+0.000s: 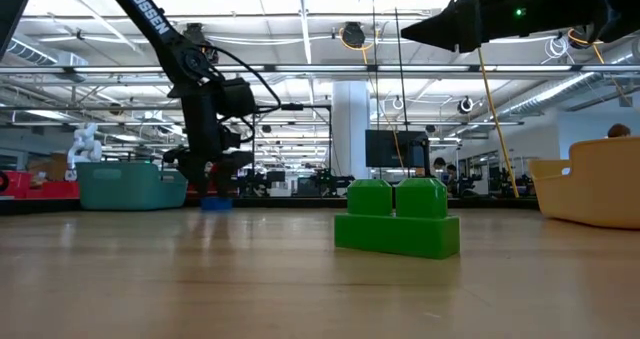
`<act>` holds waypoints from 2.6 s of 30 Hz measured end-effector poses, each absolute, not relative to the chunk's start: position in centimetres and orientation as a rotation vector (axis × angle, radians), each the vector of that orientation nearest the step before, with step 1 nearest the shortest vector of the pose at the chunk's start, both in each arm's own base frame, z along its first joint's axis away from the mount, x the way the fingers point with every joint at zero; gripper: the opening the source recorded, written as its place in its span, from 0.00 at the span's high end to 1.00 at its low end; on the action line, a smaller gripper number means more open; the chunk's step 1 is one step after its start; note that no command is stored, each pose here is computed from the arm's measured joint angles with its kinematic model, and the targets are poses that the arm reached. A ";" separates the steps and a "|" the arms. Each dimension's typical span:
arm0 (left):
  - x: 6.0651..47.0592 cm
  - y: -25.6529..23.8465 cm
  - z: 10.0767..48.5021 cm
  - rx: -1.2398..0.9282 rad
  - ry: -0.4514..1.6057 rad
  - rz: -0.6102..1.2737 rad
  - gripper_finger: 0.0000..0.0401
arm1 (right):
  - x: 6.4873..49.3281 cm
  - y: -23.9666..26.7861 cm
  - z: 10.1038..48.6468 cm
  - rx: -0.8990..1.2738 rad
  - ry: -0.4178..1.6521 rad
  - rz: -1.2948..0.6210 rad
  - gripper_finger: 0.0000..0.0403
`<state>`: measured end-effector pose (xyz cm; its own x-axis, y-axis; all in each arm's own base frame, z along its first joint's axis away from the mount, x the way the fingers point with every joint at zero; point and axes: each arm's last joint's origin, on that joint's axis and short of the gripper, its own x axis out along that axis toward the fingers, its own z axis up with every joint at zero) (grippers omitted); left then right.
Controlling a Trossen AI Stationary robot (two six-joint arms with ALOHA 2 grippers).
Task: Sort & place blocks by color
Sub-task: Put the blue game piece into the light blue bin
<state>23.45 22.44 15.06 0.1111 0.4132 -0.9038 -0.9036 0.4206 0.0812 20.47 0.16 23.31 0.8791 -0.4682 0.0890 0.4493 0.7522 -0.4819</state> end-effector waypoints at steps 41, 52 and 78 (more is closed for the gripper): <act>24.5 22.0 12.9 -0.668 1.085 0.975 0.42 | 20.5 0.2 23.3 -0.517 0.041 -0.499 0.37; 24.5 22.1 13.6 -0.636 1.036 1.005 0.42 | 20.5 0.2 23.3 -0.518 0.042 -0.499 0.37; 25.4 22.9 12.6 -0.596 0.973 1.045 0.48 | 20.5 0.2 23.3 -0.520 0.045 -0.500 0.37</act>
<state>25.41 22.93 12.58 0.1680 0.4390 -0.8827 -0.9118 0.4096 0.0302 20.47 0.20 23.25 0.8793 -0.4688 0.0837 0.4466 0.7507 -0.4868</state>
